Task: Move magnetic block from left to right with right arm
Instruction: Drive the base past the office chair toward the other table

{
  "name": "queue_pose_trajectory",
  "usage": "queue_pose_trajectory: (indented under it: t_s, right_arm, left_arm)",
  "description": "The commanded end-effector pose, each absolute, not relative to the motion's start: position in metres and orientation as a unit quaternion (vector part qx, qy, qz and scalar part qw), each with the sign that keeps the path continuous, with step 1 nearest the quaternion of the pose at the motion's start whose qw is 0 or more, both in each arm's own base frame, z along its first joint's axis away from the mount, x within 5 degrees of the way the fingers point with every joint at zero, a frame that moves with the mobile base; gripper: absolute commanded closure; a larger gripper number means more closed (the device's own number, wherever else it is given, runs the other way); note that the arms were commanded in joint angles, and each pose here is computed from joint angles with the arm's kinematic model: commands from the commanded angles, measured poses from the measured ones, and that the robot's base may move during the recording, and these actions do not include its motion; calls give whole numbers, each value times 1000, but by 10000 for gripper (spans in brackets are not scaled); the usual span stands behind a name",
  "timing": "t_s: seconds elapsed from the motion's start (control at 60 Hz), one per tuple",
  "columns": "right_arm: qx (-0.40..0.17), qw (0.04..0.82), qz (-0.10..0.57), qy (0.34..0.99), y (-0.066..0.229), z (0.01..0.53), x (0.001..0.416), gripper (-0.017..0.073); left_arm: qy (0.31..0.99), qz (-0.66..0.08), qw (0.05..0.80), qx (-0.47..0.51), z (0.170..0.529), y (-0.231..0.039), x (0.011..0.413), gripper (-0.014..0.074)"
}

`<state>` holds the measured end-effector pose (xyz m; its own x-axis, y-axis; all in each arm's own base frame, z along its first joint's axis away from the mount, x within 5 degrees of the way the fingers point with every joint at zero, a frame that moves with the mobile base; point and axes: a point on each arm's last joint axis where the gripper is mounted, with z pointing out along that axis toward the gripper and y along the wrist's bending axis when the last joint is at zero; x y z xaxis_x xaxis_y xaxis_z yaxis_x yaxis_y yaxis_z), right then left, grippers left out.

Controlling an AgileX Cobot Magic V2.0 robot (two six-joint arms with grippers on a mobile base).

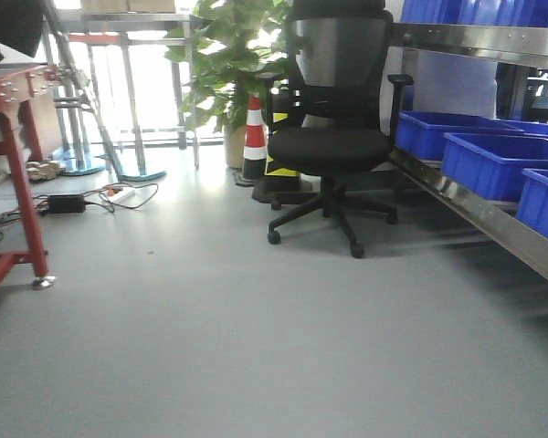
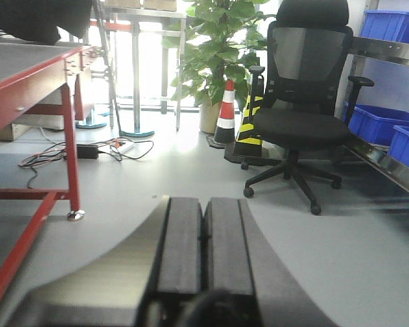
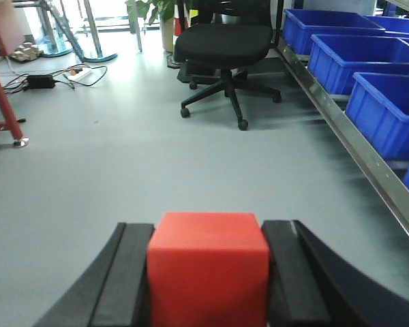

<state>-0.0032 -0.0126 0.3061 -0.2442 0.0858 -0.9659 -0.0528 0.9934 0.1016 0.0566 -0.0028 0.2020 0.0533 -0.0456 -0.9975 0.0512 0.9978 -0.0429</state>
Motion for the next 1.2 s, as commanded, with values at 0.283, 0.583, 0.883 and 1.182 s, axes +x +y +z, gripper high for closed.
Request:
queue_pose_trajectory:
  t_s: [0.283, 0.583, 0.883, 1.182]
  right_arm:
    - [5, 652, 52, 756, -13, 322, -2, 397]
    - [5, 652, 52, 756, -13, 322, -2, 397]
    - [5, 652, 52, 756, -13, 322, -2, 397]
    - [5, 652, 52, 756, -13, 322, -2, 397]
  left_arm:
    - [652, -42, 757, 5, 208, -3, 55, 710]
    - [653, -41, 757, 5, 208, -3, 55, 710]
    - [653, -41, 757, 5, 208, -3, 55, 710]
    - [653, -41, 757, 5, 208, -3, 55, 710]
